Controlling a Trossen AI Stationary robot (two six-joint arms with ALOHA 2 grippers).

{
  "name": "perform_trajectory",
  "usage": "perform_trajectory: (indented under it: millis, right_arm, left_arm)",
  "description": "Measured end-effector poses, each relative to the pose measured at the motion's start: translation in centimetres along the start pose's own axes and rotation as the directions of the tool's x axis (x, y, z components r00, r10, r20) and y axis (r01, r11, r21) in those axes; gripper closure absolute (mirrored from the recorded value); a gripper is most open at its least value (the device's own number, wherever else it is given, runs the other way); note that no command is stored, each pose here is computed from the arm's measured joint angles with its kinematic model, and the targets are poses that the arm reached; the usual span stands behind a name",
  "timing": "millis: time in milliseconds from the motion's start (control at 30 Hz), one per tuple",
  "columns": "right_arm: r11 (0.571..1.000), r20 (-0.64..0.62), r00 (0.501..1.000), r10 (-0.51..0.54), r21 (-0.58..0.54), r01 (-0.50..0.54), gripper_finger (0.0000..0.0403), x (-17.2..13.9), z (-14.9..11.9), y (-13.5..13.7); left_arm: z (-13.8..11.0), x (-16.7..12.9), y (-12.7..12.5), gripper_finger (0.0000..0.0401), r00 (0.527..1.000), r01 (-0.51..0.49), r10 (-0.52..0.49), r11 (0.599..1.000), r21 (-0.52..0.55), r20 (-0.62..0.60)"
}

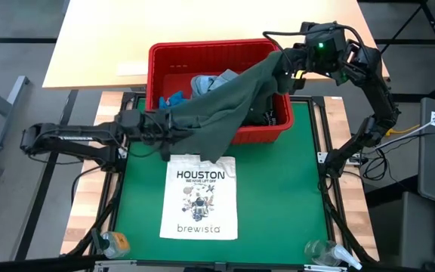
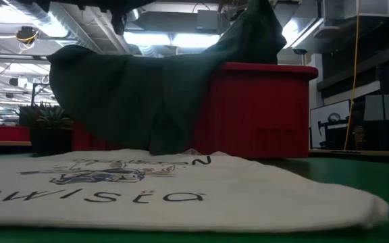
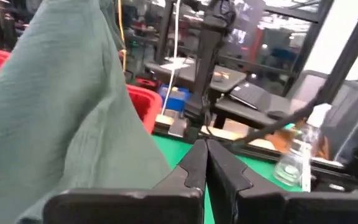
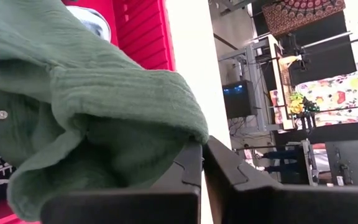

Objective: Fold Laundry from Bin
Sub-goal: Fold the green t-shirt

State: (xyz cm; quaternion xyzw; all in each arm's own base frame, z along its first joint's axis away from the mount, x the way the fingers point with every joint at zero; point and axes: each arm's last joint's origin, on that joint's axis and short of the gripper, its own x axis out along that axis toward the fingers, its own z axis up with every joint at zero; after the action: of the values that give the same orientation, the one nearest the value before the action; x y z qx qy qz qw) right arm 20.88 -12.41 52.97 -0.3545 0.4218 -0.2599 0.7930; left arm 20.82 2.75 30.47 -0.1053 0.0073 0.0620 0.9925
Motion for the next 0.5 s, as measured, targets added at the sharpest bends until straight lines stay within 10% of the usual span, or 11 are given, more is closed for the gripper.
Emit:
perform_trajectory:
  millis: [500]
  right_arm:
    - [1.000,0.013,1.000,0.011,0.001,-0.011,0.0400,0.0,0.0,0.0]
  left_arm:
    - [-3.0,4.7,2.0,0.0252,0.971,-0.238,0.240,0.961,0.143,-0.002]
